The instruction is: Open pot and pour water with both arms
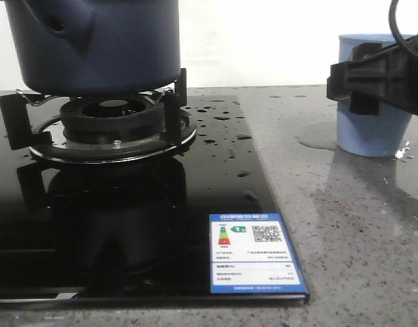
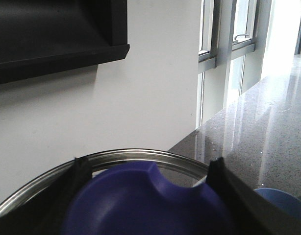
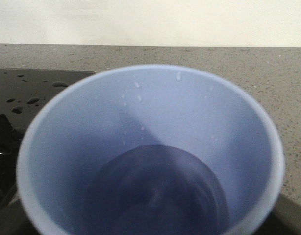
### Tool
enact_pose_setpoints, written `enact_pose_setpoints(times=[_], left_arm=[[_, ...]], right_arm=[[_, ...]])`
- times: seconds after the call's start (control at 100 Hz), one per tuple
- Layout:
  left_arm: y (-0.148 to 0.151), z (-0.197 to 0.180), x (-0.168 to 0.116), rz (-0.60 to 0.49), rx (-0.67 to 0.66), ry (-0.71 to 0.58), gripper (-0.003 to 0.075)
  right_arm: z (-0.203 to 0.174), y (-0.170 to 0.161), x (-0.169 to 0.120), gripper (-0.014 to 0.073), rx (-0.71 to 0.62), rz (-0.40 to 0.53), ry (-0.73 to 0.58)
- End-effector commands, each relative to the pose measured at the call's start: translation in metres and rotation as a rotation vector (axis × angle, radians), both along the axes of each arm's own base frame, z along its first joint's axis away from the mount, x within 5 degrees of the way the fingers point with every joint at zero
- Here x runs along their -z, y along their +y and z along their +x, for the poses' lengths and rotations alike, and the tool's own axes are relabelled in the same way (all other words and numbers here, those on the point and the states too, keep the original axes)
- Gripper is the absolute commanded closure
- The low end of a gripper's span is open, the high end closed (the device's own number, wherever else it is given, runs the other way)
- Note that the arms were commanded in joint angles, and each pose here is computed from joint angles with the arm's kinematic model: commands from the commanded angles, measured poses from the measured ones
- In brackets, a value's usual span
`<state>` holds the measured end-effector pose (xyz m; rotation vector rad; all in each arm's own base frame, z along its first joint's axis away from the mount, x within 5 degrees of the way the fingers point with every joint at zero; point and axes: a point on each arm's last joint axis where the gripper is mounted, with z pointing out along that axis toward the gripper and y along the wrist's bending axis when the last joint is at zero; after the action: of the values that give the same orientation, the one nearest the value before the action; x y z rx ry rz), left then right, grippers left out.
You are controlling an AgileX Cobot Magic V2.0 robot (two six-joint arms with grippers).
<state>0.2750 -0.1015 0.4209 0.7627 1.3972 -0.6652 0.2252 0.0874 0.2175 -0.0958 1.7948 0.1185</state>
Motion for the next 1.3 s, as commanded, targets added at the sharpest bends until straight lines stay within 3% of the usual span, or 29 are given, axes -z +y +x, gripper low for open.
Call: enact_pose_setpoints(times=[0.0,0.23,0.41,0.63,0.75,1.0,1.29], left_arm=[[0.002,-0.018,-0.03,-0.1,0.027,-0.053,0.0498],[0.02,-0.033,-0.043,-0.138,-0.036,0.0,0.0498],[0.03,-0.05,-0.052,-0.119,-0.085,-0.004,0.0498],[0.031,-0.067,-0.062,-0.119,-0.106,-0.047,0.0498],[0.032,-0.071,-0.065,-0.14,-0.11,-0.045,0.0498],[0.033,-0.072,-0.066,-0.17,-0.116,-0.022,0.0498],[0.032,-0.072,-0.066,-0.17,-0.11,-0.02,0.0498]], right_arm=[[0.005,0.0,-0.02,0.0323,0.016,0.018,-0.127],[-0.005,0.005,-0.055,0.036,-0.099,-0.013,-0.268],[-0.001,0.023,-0.11,0.036,-0.26,-0.087,-0.339],[0.012,0.042,-0.182,0.036,-0.35,-0.153,-0.414],[0.026,0.053,-0.205,0.036,-0.392,-0.245,-0.385],[0.06,0.084,-0.219,0.0361,-0.459,-0.394,-0.301],[0.072,0.124,-0.213,0.0361,-0.547,-0.616,-0.388]])
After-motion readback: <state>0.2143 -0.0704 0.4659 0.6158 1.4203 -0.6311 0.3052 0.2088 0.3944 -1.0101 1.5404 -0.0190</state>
